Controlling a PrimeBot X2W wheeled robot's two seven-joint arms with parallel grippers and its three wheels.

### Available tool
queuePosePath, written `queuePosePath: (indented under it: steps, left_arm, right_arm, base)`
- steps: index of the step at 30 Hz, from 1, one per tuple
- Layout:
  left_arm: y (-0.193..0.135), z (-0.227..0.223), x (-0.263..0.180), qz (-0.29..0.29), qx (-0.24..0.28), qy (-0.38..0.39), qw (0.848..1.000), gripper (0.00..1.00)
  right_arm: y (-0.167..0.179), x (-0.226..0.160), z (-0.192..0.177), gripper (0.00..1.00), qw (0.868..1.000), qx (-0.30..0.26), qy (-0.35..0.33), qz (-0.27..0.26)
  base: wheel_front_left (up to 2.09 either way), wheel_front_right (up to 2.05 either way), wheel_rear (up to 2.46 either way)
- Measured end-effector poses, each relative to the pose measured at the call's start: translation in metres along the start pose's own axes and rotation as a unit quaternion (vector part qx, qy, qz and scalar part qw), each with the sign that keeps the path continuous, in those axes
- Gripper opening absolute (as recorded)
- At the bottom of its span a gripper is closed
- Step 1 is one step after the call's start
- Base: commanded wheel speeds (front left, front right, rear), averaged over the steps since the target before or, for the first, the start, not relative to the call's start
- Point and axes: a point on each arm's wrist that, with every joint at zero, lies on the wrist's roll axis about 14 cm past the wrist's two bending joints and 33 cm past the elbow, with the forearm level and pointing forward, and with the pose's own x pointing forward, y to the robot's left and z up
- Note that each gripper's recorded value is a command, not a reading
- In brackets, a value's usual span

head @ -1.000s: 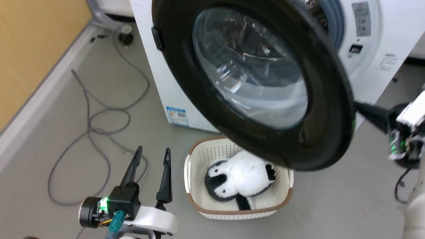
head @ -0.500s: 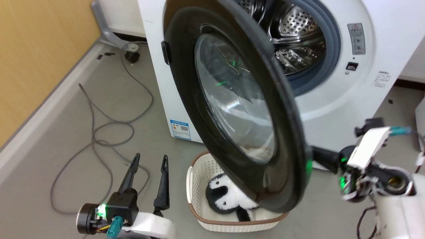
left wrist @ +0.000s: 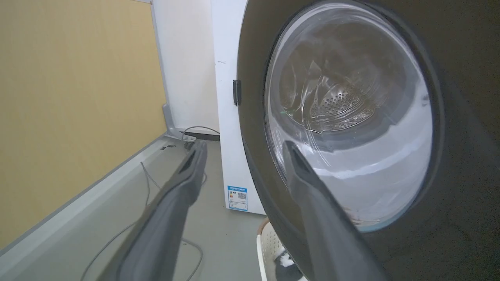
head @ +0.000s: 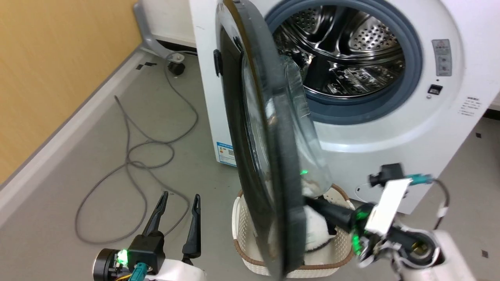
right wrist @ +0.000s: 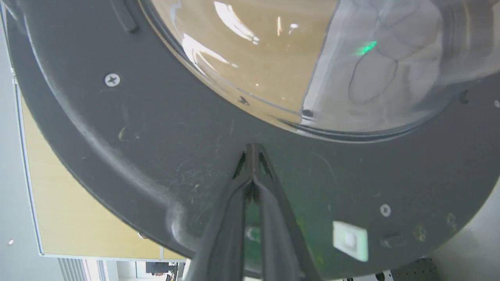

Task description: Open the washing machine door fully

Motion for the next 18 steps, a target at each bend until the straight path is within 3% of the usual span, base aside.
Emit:
queuePosePath:
  steps: [9,18]
  left_arm:
    - [0.011,-0.002,-0.010,0.018,0.003,0.005,1.000,1.00]
    - [0.009,-0.004,-0.010,0.015,0.002,0.007,1.000,1.00]
  right_arm:
    - [0.012,0.022,-0.035,0.00,0.999,0.003,0.036,0.024]
    - [0.018,0.010,-0.009,0.00,0.999,-0.001,-0.028,0.032]
  base:
    - [0.00,0.00,0.00]
    - [0.00,0.00,0.00]
